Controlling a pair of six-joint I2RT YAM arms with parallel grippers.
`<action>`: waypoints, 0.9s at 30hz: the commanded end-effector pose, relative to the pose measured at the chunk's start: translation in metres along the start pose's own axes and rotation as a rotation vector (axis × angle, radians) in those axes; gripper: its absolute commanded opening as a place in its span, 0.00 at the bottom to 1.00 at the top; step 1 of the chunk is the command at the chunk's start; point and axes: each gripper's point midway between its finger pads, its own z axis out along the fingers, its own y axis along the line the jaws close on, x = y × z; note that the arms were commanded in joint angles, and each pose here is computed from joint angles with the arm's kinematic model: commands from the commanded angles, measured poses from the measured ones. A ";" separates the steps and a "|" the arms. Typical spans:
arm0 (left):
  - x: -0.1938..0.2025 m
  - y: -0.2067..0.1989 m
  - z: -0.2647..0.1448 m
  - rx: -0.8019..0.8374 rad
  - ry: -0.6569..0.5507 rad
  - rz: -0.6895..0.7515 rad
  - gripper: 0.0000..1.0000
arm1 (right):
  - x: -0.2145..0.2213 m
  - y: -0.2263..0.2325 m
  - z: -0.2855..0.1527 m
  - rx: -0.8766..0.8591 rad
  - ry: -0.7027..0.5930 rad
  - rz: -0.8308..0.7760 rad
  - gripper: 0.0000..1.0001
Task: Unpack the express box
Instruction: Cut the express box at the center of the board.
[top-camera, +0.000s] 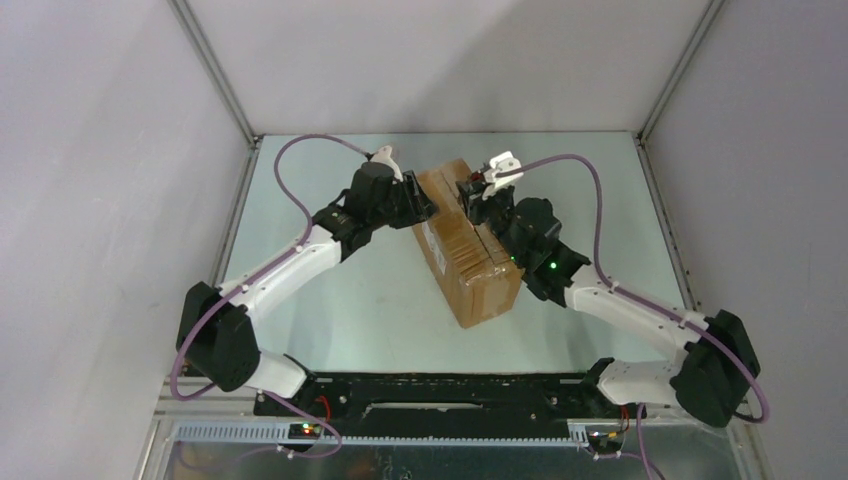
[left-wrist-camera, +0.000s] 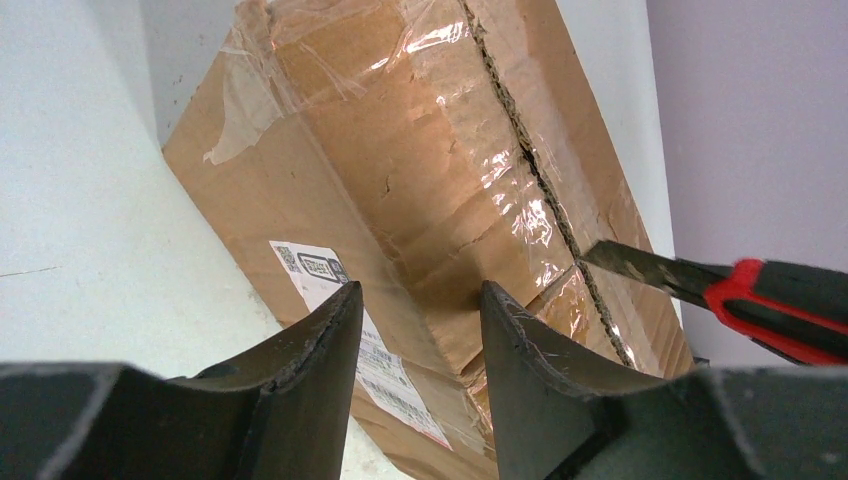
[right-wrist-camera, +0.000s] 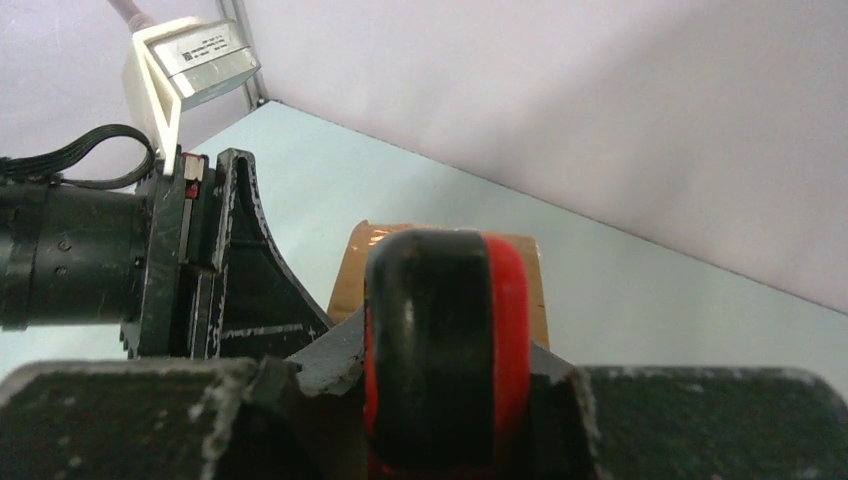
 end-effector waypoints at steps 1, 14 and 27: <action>0.043 0.048 0.004 -0.156 0.124 0.010 0.50 | -0.029 0.004 0.025 0.010 -0.104 0.021 0.00; 0.044 0.050 0.001 -0.164 0.135 0.021 0.50 | -0.024 -0.014 0.038 0.103 -0.118 -0.094 0.00; 0.043 0.051 0.003 -0.176 0.142 0.025 0.50 | 0.003 0.007 0.018 -0.006 -0.011 -0.082 0.00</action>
